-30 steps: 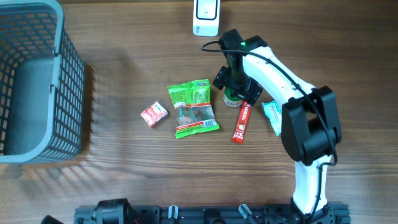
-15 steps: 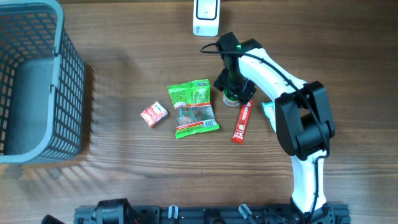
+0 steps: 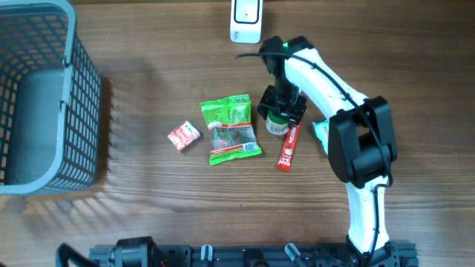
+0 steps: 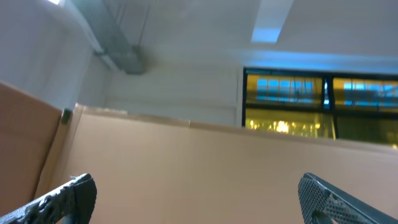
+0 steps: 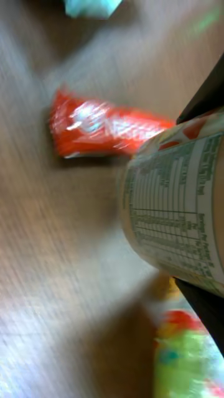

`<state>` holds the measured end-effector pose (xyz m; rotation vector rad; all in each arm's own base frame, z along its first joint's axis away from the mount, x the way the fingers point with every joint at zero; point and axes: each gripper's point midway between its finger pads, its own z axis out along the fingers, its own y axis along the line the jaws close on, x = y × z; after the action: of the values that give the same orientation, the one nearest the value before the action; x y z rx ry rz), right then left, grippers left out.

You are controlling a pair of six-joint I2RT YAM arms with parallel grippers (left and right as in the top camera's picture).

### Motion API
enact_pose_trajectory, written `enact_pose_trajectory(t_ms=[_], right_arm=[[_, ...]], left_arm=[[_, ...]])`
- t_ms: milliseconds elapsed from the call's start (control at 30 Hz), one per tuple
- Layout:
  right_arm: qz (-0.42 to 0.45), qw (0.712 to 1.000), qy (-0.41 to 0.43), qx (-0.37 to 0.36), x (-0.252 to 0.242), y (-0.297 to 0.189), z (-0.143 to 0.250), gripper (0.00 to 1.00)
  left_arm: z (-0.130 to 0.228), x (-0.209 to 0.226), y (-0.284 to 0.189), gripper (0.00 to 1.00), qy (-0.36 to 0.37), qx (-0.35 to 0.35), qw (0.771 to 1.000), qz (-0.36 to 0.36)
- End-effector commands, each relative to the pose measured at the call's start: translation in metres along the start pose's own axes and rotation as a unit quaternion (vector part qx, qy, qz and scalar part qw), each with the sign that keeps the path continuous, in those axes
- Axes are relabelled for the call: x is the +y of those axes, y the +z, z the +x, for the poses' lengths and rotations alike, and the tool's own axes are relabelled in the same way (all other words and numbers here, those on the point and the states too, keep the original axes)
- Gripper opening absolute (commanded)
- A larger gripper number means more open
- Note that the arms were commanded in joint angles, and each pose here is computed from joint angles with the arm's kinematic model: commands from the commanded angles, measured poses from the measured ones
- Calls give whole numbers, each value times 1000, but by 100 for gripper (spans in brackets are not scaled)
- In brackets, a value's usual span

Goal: Scan the item barcode
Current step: 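Lower the right gripper and grasp the green-lidded jar, then lift the jar and hold its label under the scanner, right gripper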

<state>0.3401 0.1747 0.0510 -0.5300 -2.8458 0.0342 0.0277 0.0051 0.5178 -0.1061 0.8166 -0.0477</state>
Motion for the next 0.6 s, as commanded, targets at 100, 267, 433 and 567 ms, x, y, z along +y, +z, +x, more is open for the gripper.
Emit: enact_pose_trajectory(t_ms=[100,267,433,567], right_arm=[[-129,975,-173,58,26,-71,49,66],[-184,963,-191,42,30,-106,68,66],[-215,951,-221,-8,25,-148,94,67],[-242,935,-254,-51,20,-183,129,67]], left_arm=[[26,2,-2,100,9,54,998,-5],[68,3,-11,100,-35,140,989,-8],[104,-27,-16,100,-20,197,976,91],[157,-22,-24,100,14,263,960,98]])
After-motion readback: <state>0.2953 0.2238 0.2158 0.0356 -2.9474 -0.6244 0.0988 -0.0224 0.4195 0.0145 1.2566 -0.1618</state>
